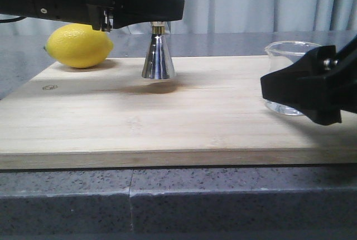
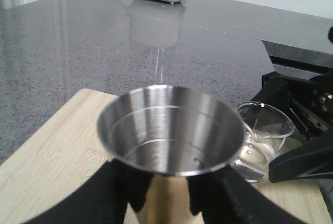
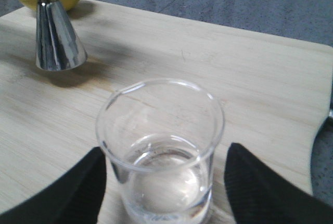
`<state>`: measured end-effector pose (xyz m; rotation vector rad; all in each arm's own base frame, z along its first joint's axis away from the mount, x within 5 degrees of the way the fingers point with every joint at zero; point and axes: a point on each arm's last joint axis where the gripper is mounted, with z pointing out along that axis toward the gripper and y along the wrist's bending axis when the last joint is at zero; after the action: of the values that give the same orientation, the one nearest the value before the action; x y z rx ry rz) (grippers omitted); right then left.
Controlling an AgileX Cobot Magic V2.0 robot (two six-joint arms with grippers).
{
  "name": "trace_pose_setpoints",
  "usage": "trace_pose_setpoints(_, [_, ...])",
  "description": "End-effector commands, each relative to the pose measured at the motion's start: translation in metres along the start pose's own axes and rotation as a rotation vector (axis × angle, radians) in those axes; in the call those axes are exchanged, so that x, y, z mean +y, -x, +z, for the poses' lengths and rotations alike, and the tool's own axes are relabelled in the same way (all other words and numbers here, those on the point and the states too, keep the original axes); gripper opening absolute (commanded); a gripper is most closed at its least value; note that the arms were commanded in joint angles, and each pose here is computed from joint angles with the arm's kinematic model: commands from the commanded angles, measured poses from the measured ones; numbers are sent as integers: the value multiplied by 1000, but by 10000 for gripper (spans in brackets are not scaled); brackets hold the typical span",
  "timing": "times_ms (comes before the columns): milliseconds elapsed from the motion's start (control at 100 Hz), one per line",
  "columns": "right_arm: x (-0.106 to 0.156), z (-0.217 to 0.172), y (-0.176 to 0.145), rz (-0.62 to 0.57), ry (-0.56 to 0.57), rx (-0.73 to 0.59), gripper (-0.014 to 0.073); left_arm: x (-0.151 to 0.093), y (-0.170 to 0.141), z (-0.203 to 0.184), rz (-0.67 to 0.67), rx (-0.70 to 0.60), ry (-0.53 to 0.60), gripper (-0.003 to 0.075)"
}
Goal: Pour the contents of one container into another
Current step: 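Reach the right gripper to the glass beaker and grasp it, then lift the glass beaker with the right gripper above the jigger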
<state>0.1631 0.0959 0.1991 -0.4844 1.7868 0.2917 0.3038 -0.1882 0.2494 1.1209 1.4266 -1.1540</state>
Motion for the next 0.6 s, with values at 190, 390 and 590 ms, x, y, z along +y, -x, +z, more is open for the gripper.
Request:
trace_pose_setpoints(190, [-1, 1, 16, 1, -15, -115, 257, -10, 30, -1, 21, -147, -59, 238])
trace_pose_setpoints(390, [-2, -3, 34, 16, -14, -167, 257, -10, 30, -1, 21, -147, -59, 238])
trace_pose_setpoints(590, [0, -5, 85, 27, 27, -169, 257, -10, 30, -1, 21, -147, -59, 238])
